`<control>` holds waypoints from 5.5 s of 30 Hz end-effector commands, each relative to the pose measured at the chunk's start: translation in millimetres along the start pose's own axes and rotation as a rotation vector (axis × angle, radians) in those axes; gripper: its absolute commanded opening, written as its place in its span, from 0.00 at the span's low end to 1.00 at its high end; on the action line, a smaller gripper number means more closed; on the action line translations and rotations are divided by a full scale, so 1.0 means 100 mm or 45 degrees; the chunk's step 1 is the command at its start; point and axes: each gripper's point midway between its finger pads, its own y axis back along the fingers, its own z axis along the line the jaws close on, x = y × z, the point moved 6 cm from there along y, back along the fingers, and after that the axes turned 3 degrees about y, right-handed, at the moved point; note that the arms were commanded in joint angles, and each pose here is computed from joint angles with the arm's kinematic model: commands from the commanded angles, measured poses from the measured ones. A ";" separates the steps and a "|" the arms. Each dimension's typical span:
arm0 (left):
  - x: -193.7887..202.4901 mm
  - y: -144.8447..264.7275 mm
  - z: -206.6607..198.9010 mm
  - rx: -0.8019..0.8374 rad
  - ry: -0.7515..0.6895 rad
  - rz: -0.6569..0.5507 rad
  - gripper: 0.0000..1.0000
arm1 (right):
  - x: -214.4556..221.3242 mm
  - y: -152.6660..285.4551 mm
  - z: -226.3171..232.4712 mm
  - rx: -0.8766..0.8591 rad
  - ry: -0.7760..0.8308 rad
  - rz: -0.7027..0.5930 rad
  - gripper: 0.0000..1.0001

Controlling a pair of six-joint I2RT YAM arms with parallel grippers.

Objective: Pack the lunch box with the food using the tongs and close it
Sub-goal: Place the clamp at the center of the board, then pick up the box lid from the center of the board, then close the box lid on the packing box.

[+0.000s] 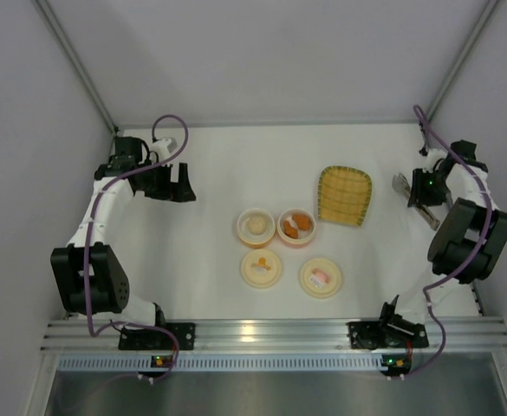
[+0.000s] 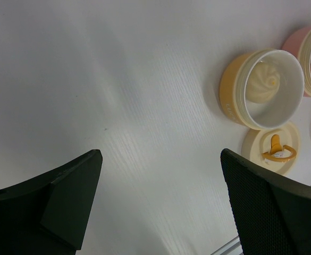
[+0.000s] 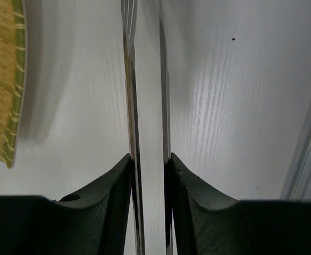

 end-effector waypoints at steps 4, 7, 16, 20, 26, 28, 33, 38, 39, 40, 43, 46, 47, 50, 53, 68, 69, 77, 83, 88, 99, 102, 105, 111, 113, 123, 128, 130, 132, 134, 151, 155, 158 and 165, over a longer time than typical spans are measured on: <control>-0.13 0.03 -0.01 0.009 -0.032 -0.054 0.98 | -0.28 -0.22 -0.27 0.057 0.110 -0.083 0.34; -0.12 0.03 0.00 0.003 -0.040 -0.053 0.98 | -0.16 -0.34 -0.27 0.037 0.148 -0.039 0.38; -0.12 0.01 0.00 0.013 -0.034 -0.054 0.98 | 0.14 -0.52 -0.27 0.021 0.215 0.086 0.51; -0.11 0.01 0.00 0.009 -0.036 -0.054 0.98 | 0.23 -0.61 -0.28 0.011 0.221 0.135 0.59; -0.11 0.04 0.00 0.000 -0.046 -0.057 0.98 | 0.28 -0.62 -0.26 -0.002 0.228 0.146 0.74; -0.10 0.05 -0.01 0.000 -0.046 -0.057 0.98 | 0.26 -0.60 -0.26 0.001 0.228 0.139 0.79; -0.13 0.09 -0.03 0.000 -0.057 -0.072 0.98 | 0.12 -0.36 -0.24 0.010 0.244 0.082 0.99; -0.14 0.13 -0.06 0.002 -0.062 -0.081 0.98 | -0.20 0.14 -0.14 0.001 0.280 -0.072 0.99; -0.14 0.14 -0.06 0.001 -0.064 -0.084 0.98 | -0.25 0.23 -0.11 -0.009 0.286 -0.099 0.99; -0.14 0.15 -0.07 0.000 -0.068 -0.087 0.98 | -0.37 0.36 -0.07 -0.032 0.303 -0.160 1.00; -0.13 0.18 -0.08 -0.002 -0.073 -0.085 0.98 | -0.49 0.73 0.15 -0.162 0.376 -0.267 0.99; -0.12 0.21 -0.09 -0.016 -0.083 -0.085 0.98 | -0.40 1.04 0.53 -0.362 0.452 -0.297 0.98; -0.11 0.23 -0.09 -0.024 -0.087 -0.088 0.98 | -0.35 1.16 0.65 -0.397 0.503 -0.314 0.93; -0.07 0.25 -0.09 -0.037 -0.090 -0.083 0.98 | 0.05 1.23 1.22 -0.597 0.610 -0.192 0.82; -0.03 0.24 -0.08 -0.045 -0.076 -0.072 0.98 | 0.36 1.25 1.65 -0.581 0.811 -0.059 0.77; 0.02 0.21 -0.05 -0.071 -0.036 -0.045 0.98 | 1.21 0.98 2.42 -0.611 1.165 0.360 0.69; 0.02 0.20 -0.04 -0.074 -0.038 -0.042 0.98 | 1.24 0.96 2.44 -0.598 1.181 0.368 0.68; 0.02 0.20 -0.02 -0.096 -0.043 -0.041 0.98 | 1.35 0.70 2.67 -0.539 1.270 0.496 0.66; 0.04 0.17 0.00 -0.100 -0.045 -0.037 0.98 | 1.33 0.50 2.80 -0.514 1.279 0.530 0.60; 0.04 0.16 0.03 -0.113 -0.056 -0.031 0.98 | 1.38 0.40 2.92 -0.516 1.310 0.567 0.58; 0.07 0.10 0.05 -0.111 -0.058 -0.023 0.98 | 1.49 0.10 2.90 -0.417 1.341 0.637 0.47; 0.06 0.10 0.06 -0.113 -0.058 -0.027 0.98 | 1.54 0.06 2.87 -0.412 1.343 0.659 0.40; 0.06 0.09 0.06 -0.111 -0.058 -0.028 0.98 | 1.55 0.08 2.87 -0.431 1.348 0.658 0.31; 0.04 0.09 0.05 -0.101 -0.051 -0.033 0.98 | 1.52 0.26 2.85 -0.487 1.409 0.575 0.07; 0.04 0.10 0.04 -0.098 -0.048 -0.035 0.98 | 1.48 0.33 2.86 -0.504 1.437 0.547 0.00; 0.01 0.16 -0.01 -0.076 -0.074 -0.046 0.98 | 0.78 1.27 2.72 -0.381 1.857 0.094 0.00; 0.00 0.11 -0.09 0.045 -0.064 -0.039 0.98 | 0.53 1.43 2.79 -0.400 2.181 -0.057 0.00; -0.01 0.08 -0.09 0.061 -0.053 -0.042 0.98 | 0.49 1.36 2.83 -0.415 2.267 -0.021 0.00; -0.03 0.07 -0.09 0.071 -0.044 -0.053 0.98 | 0.40 1.28 2.91 -0.436 2.366 -0.002 0.00; -0.04 0.06 -0.09 0.074 -0.042 -0.053 0.98 | 0.36 1.17 2.99 -0.484 2.426 0.091 0.00; 0.00 -0.03 -0.03 0.063 -0.044 -0.055 0.98 | -0.04 0.58 3.21 -0.709 2.389 0.363 0.00; 0.03 -0.07 -0.02 0.067 -0.029 -0.044 0.98 | -0.02 0.47 3.20 -0.686 2.376 0.433 0.00; 0.04 -0.08 -0.02 0.073 -0.020 -0.039 0.98 | -0.02 0.40 3.18 -0.660 2.373 0.478 0.00; 0.05 -0.09 -0.01 0.068 -0.026 -0.036 0.98 | -0.02 0.30 3.16 -0.626 2.374 0.543 0.01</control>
